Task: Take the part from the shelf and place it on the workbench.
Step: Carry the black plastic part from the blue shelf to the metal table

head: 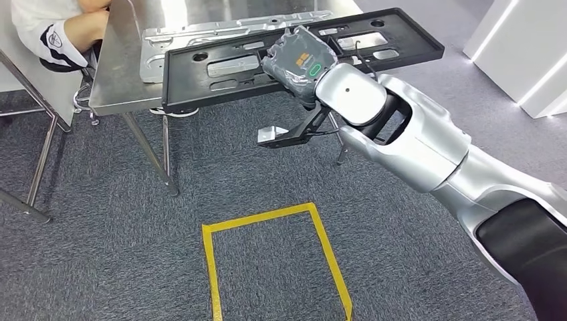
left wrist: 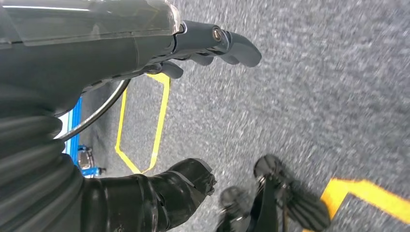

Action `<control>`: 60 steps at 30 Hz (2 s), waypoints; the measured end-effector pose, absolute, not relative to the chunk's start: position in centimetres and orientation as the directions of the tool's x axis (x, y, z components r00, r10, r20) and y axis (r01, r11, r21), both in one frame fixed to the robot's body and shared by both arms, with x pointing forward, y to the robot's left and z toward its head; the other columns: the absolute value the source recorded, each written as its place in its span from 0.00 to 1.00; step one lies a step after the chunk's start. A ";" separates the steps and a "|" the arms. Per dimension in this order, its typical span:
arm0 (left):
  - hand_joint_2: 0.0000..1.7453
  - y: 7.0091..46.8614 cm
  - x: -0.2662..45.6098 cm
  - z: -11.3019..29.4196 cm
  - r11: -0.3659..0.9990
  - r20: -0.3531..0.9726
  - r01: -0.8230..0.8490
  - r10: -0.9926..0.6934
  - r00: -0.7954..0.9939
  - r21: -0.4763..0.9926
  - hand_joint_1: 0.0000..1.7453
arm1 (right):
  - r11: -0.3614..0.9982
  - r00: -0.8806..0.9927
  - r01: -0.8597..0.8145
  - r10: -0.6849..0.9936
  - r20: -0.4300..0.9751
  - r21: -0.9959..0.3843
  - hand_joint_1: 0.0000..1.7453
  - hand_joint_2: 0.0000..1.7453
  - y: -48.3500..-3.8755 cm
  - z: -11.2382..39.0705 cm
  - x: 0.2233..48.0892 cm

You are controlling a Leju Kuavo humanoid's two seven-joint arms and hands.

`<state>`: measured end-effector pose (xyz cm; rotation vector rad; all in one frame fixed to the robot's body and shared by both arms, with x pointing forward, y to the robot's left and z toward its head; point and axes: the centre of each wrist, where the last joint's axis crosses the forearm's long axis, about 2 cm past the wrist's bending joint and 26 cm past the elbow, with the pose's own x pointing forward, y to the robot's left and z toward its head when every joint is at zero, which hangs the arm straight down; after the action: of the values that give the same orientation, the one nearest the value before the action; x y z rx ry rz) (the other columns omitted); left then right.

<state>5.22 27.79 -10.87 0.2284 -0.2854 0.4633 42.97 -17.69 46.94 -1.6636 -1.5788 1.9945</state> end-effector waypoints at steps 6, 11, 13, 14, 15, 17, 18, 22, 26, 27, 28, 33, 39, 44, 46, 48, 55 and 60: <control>1.00 27.6 5.2 -10.9 0.875 0.327 -0.461 0.396 0.858 0.150 0.00 | -0.459 -0.396 0.498 0.634 -0.664 -0.735 1.00 1.00 -17.8 46.9 43.1; 1.00 27.5 5.3 -10.8 0.877 0.336 -0.457 0.389 0.858 0.150 0.00 | -0.457 -0.393 0.503 0.634 -0.665 -0.733 1.00 1.00 -17.8 47.1 43.0; 1.00 27.6 5.2 -10.9 0.878 0.339 -0.453 0.384 0.859 0.153 0.00 | -0.456 -0.391 0.506 0.635 -0.666 -0.732 1.00 1.00 -17.7 47.2 43.0; 1.00 27.6 5.2 -10.9 0.879 0.339 -0.452 0.383 0.859 0.153 0.00 | -0.457 -0.390 0.506 0.635 -0.666 -0.732 1.00 1.00 -17.7 47.2 43.0; 1.00 27.6 5.2 -10.9 0.879 0.339 -0.451 0.382 0.860 0.154 0.00 | -0.457 -0.391 0.506 0.635 -0.667 -0.732 1.00 1.00 -17.7 47.2 43.0; 1.00 27.7 5.1 -10.9 0.879 0.338 -0.451 0.381 0.861 0.156 0.00 | -0.458 -0.392 0.505 0.633 -0.667 -0.732 1.00 1.00 -17.6 47.2 43.0; 1.00 27.8 5.1 -10.9 0.879 0.337 -0.450 0.381 0.861 0.158 0.00 | -0.458 -0.392 0.505 0.633 -0.667 -0.731 1.00 1.00 -17.6 47.2 43.0; 1.00 27.9 5.0 -10.9 0.881 0.334 -0.445 0.375 0.865 0.163 0.00 | -0.459 -0.390 0.507 0.633 -0.668 -0.730 1.00 1.00 -17.7 47.3 43.0; 1.00 27.9 5.0 -10.9 0.893 0.334 -0.416 0.344 0.878 0.173 0.00 | -0.459 -0.387 0.509 0.634 -0.670 -0.728 1.00 1.00 -17.7 47.4 43.0; 1.00 27.9 5.0 -10.9 0.895 0.334 -0.411 0.339 0.880 0.174 0.00 | -0.460 -0.385 0.510 0.634 -0.671 -0.727 1.00 1.00 -17.7 47.5 43.0; 1.00 27.9 5.0 -10.9 0.896 0.333 -0.408 0.336 0.881 0.175 0.00 | -0.461 -0.383 0.511 0.634 -0.672 -0.725 1.00 1.00 -17.8 47.6 43.0; 1.00 28.0 5.1 -10.9 0.898 0.337 -0.402 0.328 0.882 0.177 0.00 | -0.465 -0.380 0.510 0.633 -0.675 -0.724 1.00 1.00 -17.8 47.4 43.0; 1.00 27.9 5.1 -10.9 0.899 0.340 -0.402 0.328 0.881 0.174 0.00 | -0.471 -0.372 0.512 0.633 -0.679 -0.719 1.00 1.00 -17.9 47.6 43.0; 1.00 27.9 5.1 -10.9 0.899 0.343 -0.403 0.330 0.879 0.170 0.00 | -0.475 -0.364 0.515 0.632 -0.684 -0.714 1.00 1.00 -18.0 47.9 43.0; 1.00 27.9 5.1 -10.9 0.899 0.342 -0.405 0.332 0.879 0.169 0.00 | -0.475 -0.366 0.513 0.632 -0.683 -0.714 1.00 1.00 -18.0 47.8 43.0; 1.00 27.9 5.0 -10.9 0.898 0.339 -0.405 0.332 0.880 0.170 0.00 | -0.476 -0.368 0.512 0.632 -0.683 -0.716 1.00 1.00 -18.0 47.8 43.1; 1.00 28.1 5.0 -10.9 0.897 0.338 -0.405 0.332 0.881 0.175 0.00 | -0.479 -0.368 0.509 0.631 -0.684 -0.715 1.00 1.00 -18.0 47.8 43.1; 1.00 28.1 5.0 -10.9 0.897 0.336 -0.405 0.332 0.881 0.175 0.00 | -0.482 -0.357 0.515 0.631 -0.688 -0.709 1.00 1.00 -18.2 48.4 43.1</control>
<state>5.02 28.10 -10.89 0.2448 -0.3045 0.3880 43.09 -18.23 48.39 -1.7260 -1.5489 1.9833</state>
